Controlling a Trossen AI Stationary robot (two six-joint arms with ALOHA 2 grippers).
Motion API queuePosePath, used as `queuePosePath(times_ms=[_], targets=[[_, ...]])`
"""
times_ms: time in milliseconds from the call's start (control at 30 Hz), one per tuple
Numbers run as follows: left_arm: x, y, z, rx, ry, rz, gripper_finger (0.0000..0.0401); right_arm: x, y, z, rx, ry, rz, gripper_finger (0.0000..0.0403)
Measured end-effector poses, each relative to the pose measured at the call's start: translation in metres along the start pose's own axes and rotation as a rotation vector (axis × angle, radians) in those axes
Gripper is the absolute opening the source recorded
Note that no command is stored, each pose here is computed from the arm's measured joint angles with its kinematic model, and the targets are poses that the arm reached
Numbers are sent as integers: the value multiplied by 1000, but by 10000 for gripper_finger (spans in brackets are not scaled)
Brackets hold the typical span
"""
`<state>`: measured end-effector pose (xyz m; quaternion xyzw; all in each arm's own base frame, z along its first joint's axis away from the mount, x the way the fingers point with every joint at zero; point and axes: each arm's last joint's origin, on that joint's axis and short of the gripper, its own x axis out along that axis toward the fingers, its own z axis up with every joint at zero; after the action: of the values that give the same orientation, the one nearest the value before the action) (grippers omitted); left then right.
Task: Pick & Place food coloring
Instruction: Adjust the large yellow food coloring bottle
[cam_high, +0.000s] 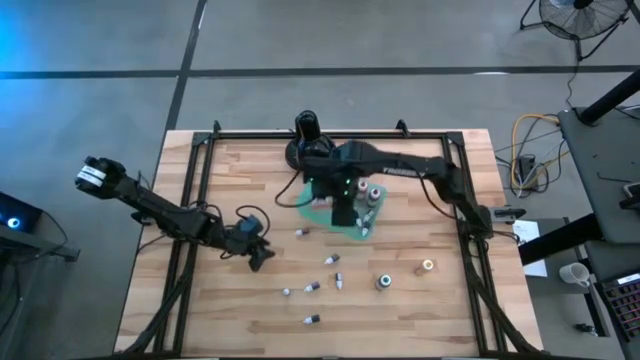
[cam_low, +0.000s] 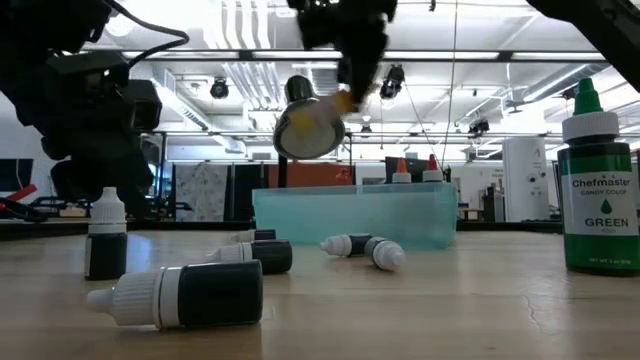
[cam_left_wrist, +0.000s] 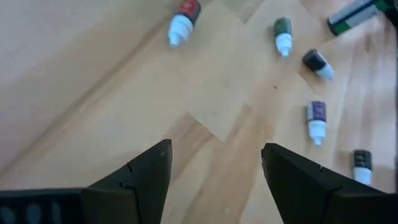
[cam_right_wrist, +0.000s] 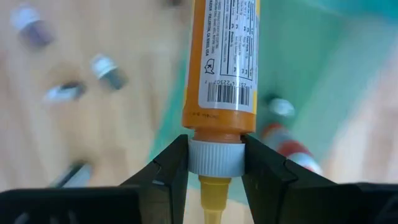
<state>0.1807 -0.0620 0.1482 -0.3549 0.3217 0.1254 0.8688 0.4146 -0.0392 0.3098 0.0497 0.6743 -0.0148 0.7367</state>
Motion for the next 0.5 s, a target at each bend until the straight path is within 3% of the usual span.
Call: queuePosePath(times_ms=[167,300,400,500], targets=[[0,2,0,-3,-23,36,223,-13,-25,-15,322,-27,-36,109],[-2,4,0,-3,-25,52,223,-17,-45,-32,559,-28,-146,112],[-4,6,0,-12,-21,64,223,-23,-59,-51,667,-28,-261,116],[-4,7,0,-14,-34,81,223,-28,-72,-74,790,-3,-187,112]])
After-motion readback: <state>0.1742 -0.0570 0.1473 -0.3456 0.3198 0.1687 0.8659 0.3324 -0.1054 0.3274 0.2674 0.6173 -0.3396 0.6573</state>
